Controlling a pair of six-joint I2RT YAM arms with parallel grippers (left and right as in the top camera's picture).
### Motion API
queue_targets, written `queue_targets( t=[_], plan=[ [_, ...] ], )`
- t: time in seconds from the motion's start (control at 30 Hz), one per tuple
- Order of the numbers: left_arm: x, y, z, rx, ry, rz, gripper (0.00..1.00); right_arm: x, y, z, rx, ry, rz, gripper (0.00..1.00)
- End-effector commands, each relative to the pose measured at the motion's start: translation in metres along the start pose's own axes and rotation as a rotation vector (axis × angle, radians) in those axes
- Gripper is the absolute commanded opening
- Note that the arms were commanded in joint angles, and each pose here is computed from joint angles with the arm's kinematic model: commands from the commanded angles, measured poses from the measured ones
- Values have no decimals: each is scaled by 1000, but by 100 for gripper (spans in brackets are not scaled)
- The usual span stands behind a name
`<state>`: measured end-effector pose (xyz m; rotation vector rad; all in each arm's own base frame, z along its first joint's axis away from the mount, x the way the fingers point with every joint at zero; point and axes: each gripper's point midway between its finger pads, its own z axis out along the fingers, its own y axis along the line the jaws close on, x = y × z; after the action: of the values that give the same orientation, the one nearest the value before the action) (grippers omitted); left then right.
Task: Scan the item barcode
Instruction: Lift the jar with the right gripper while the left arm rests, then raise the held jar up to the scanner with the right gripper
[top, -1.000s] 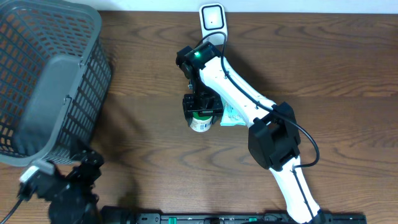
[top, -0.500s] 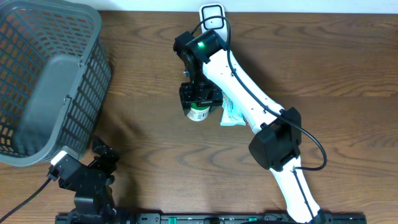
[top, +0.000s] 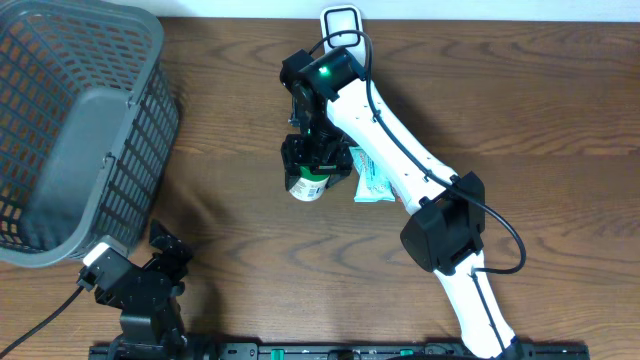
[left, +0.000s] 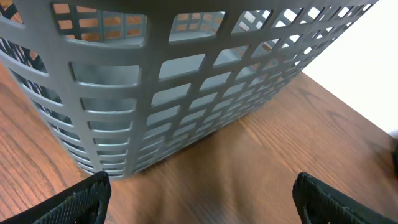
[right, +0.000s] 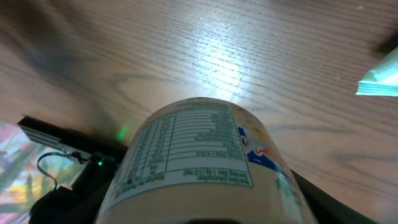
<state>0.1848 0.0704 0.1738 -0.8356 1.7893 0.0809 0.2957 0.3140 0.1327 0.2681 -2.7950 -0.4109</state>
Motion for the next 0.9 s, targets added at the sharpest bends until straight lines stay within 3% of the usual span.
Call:
queue_targets(
  t=[0.0, 0.37, 0.57, 0.87],
  plan=[
    [-1, 0, -1, 1, -3, -5, 93, 7, 10, -13, -72, 2, 2, 64],
    [-1, 0, -1, 1, -3, -5, 93, -3, -11, -27, -69, -35, -1, 57],
    [-1, 0, -1, 1, -3, -5, 93, -20, -56, -87, 25, -249, 48, 56],
    [-1, 0, -1, 1, -3, -5, 93, 2, -85, -186, 181, -607, 49, 56]
  ],
)
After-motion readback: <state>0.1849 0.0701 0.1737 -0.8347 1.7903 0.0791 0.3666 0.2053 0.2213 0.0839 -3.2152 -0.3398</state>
